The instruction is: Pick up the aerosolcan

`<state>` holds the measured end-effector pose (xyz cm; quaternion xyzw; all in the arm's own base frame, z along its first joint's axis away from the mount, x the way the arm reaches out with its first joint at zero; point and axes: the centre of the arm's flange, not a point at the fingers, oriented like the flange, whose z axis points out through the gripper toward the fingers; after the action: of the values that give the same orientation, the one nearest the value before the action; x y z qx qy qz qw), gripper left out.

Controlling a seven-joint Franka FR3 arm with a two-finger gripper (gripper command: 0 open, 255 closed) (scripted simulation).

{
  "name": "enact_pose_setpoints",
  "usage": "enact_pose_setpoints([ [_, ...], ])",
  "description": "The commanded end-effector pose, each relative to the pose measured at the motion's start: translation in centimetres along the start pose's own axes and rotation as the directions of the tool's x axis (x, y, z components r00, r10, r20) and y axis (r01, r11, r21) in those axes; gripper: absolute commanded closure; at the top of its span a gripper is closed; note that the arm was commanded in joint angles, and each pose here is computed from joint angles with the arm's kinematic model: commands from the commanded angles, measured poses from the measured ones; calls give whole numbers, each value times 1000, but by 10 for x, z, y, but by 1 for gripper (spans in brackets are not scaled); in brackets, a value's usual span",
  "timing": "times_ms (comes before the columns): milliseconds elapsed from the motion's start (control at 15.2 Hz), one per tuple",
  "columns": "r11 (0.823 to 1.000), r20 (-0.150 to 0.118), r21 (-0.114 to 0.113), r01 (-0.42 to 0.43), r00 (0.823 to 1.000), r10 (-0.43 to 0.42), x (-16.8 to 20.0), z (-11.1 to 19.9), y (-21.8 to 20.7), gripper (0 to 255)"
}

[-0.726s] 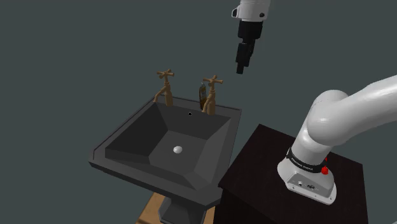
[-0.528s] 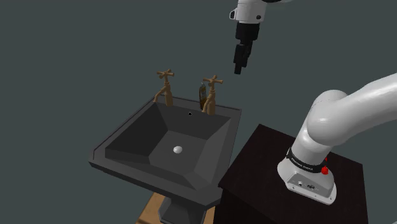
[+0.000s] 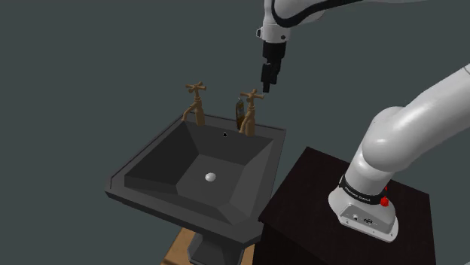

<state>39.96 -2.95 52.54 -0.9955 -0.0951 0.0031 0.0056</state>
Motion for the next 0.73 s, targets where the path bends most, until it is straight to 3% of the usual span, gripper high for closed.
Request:
enact_pose_setpoints([
  [0,1000,2,-7,5,1000,-5,16,15,17,0],
  [660,999,17,-37,28,999,-28,102,79,92,0],
])
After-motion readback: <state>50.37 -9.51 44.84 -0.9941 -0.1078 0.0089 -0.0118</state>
